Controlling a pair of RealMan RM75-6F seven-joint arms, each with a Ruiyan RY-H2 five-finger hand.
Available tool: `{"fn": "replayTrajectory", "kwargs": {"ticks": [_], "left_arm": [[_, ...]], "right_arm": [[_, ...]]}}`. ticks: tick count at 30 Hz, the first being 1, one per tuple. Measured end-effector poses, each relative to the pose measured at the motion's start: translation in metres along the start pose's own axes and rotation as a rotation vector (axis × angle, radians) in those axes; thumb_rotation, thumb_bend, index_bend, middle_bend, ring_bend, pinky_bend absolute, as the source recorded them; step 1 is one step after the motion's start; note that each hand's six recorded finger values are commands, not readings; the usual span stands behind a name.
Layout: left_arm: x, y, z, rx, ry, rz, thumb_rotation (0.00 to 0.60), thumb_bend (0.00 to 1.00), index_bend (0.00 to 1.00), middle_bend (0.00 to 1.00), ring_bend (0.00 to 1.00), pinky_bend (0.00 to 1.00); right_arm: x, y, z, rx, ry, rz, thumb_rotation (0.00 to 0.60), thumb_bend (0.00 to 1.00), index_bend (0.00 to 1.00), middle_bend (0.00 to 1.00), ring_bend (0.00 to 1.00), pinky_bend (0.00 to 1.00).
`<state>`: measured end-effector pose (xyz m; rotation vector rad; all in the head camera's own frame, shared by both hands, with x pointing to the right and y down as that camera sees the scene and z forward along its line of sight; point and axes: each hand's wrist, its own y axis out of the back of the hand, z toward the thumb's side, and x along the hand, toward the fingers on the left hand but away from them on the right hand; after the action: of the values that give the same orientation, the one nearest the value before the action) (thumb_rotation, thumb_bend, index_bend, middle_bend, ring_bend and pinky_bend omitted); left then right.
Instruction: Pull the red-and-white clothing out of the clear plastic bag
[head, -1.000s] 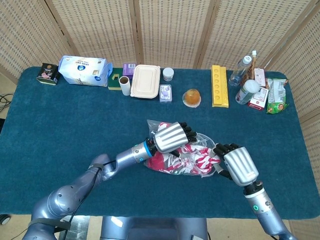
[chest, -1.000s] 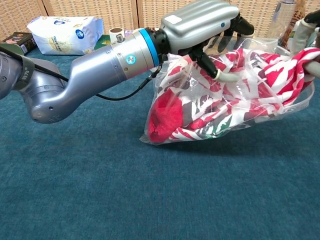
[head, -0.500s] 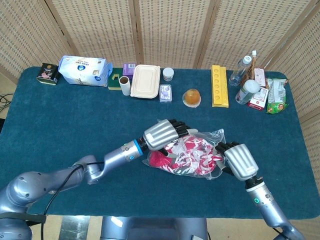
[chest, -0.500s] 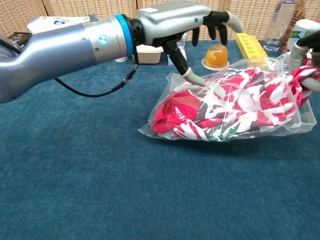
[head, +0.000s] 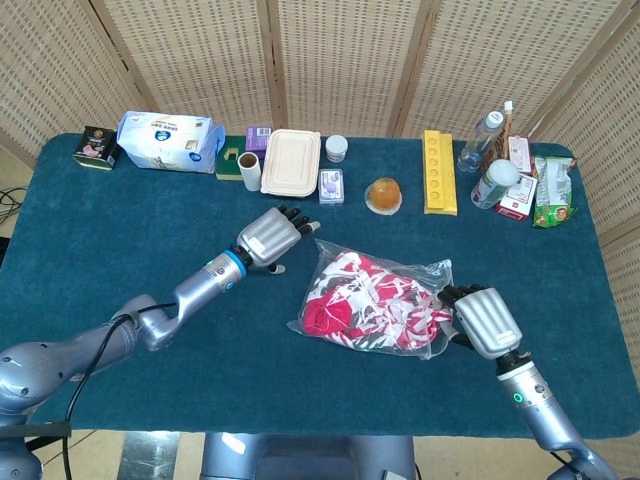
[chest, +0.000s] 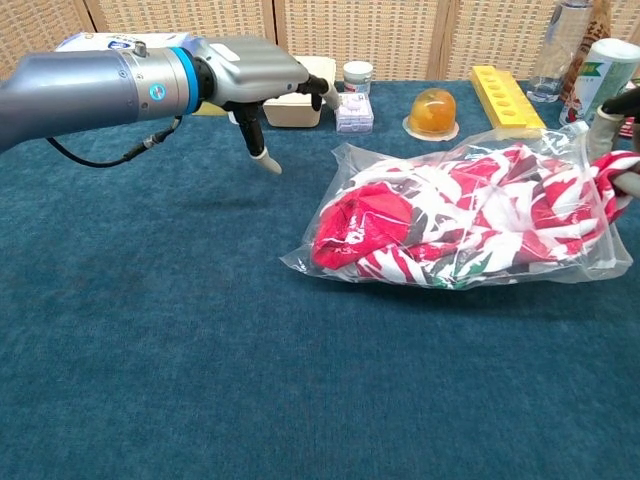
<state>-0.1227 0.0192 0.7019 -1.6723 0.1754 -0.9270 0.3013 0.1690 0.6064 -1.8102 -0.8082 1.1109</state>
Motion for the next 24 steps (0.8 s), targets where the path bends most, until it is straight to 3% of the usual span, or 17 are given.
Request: {"fn": "replayTrajectory", "kwargs": {"ticks": [8,24], "left_arm": [[0.024,-0.011,0.019,-0.041,0.017,-0.019,0.561,0.19,0.18,0.21,0.17,0.29],[0.053,-0.012,0.055,-0.085,-0.017,-0.014,0.557,0.35,0.38,0.21,0.17,0.29]], "right_arm": [[0.0,-0.001,-0.002,0.001,-0.003,0.007,0.6,0.51,0.64,0.51,0.6,0.58],[0.003,-0.001,-0.006,-0.003,-0.01,0.015,0.6,0.51,0.64,0.51,0.6,0.58]]}}
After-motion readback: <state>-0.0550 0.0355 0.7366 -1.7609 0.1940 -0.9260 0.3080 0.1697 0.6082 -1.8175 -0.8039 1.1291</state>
